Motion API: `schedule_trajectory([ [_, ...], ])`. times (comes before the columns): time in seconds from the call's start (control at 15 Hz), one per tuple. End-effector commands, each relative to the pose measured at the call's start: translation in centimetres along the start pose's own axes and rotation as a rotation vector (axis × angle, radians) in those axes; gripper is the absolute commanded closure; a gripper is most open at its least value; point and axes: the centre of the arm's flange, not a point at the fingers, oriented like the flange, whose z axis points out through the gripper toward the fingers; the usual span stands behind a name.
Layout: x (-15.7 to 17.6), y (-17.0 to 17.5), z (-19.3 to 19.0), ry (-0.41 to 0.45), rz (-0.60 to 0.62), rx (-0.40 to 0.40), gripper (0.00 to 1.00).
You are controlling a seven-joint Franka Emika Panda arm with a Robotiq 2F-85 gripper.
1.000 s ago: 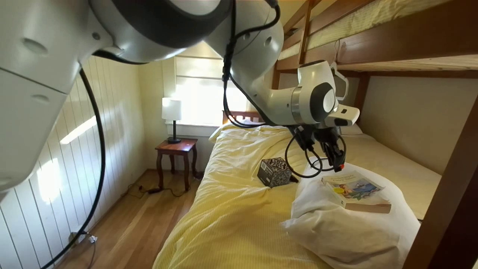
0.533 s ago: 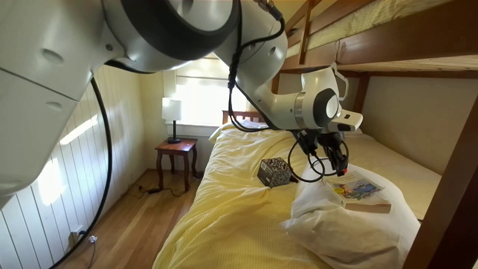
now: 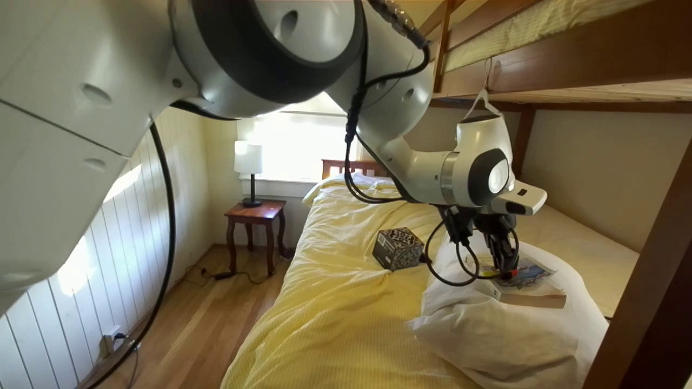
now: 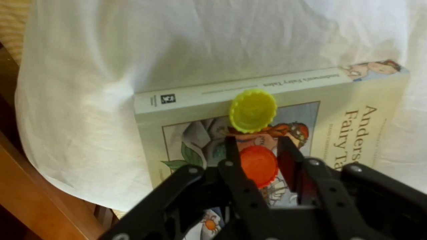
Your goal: Put the yellow ring and orange ring on the book
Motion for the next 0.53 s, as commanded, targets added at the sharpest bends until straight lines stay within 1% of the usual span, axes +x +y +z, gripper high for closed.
schedule_trajectory([
  [0.0, 0.9, 0.0, 1.0, -0.023, 0.051, -0.002, 0.91],
  [0.13, 1.3, 0.2, 0.9, -0.02, 0.069, 0.001, 0.91],
  [0.2, 1.5, 0.3, 0.7, -0.017, 0.077, 0.0, 0.89],
  [0.27, 1.6, 0.4, 0.5, -0.015, 0.082, 0.003, 0.41],
  [0.33, 1.9, 0.5, 0.1, -0.01, 0.088, 0.006, 0.39],
  [0.47, 2.3, 0.8, -0.5, 0.002, 0.099, 0.008, 0.27],
])
